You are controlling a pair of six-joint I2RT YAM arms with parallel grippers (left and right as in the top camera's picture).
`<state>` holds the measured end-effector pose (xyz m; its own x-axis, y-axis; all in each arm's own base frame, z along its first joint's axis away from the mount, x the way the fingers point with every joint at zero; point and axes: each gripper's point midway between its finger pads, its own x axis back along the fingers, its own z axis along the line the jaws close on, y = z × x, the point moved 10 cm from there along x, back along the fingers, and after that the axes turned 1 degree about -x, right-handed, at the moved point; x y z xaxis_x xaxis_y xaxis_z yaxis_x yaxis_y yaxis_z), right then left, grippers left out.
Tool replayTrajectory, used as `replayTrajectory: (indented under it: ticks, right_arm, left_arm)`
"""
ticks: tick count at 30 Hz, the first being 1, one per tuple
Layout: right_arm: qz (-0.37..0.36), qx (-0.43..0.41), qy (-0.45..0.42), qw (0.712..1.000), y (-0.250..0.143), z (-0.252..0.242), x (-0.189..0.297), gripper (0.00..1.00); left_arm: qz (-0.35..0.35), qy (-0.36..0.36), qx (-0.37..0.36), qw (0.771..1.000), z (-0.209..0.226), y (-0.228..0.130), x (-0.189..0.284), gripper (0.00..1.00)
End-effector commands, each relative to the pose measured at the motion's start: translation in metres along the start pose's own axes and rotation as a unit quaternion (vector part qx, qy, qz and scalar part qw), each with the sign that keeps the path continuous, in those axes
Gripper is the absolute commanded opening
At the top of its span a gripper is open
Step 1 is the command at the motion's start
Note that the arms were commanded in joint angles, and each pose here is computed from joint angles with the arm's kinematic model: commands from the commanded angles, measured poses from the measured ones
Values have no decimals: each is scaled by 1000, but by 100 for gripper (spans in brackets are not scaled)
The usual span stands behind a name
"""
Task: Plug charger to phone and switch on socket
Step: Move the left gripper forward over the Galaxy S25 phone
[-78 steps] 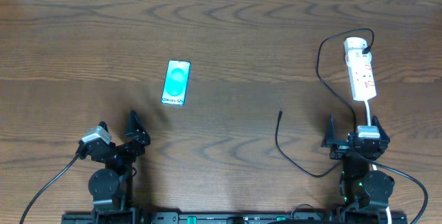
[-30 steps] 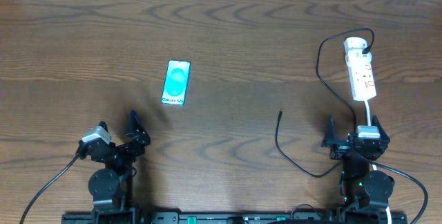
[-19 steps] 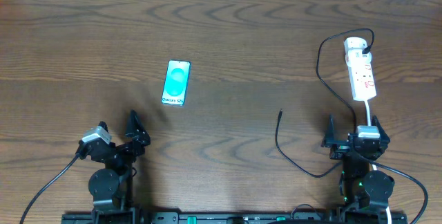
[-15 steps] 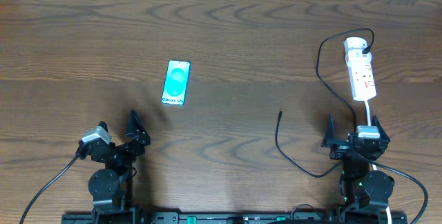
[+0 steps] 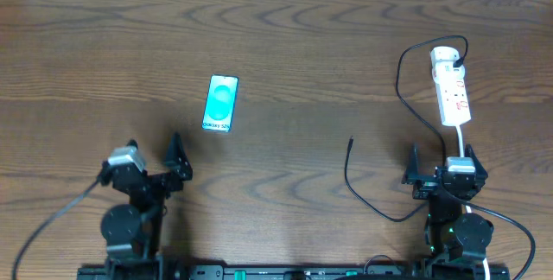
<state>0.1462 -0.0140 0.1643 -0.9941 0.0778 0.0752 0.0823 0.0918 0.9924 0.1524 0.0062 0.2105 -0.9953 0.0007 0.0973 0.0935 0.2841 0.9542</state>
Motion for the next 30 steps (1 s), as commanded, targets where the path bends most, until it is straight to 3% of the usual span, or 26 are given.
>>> replayTrajectory:
  ticks: [1,7,13,22,27,30]
  right_arm:
    - [2,6,12,1000,-1,3,0,99]
    - [2,6,13,1000,-1,3,0,99]
    - [2,6,13,1000,-1,3,0,99]
    - [2,6,12,1000,-1,3,0,99]
    - [2,6,13,1000,-1,3,0,99]
    - [2,6,13,1000,-1,3,0,99]
  left_arm:
    - [12,-32,-31,999,-15,39,-10,90]
    - [79,-50,-33,995,-30,85,-52,90]
    - [173,-31,-18,984,-34,108,-93,90]
    - [335,-19,-38,941,-37,126,-143,90]
    - [402,-27,-65,913,-39,122,-152,90]
    - [414,-33,-70,907,-43,117,-153,90]
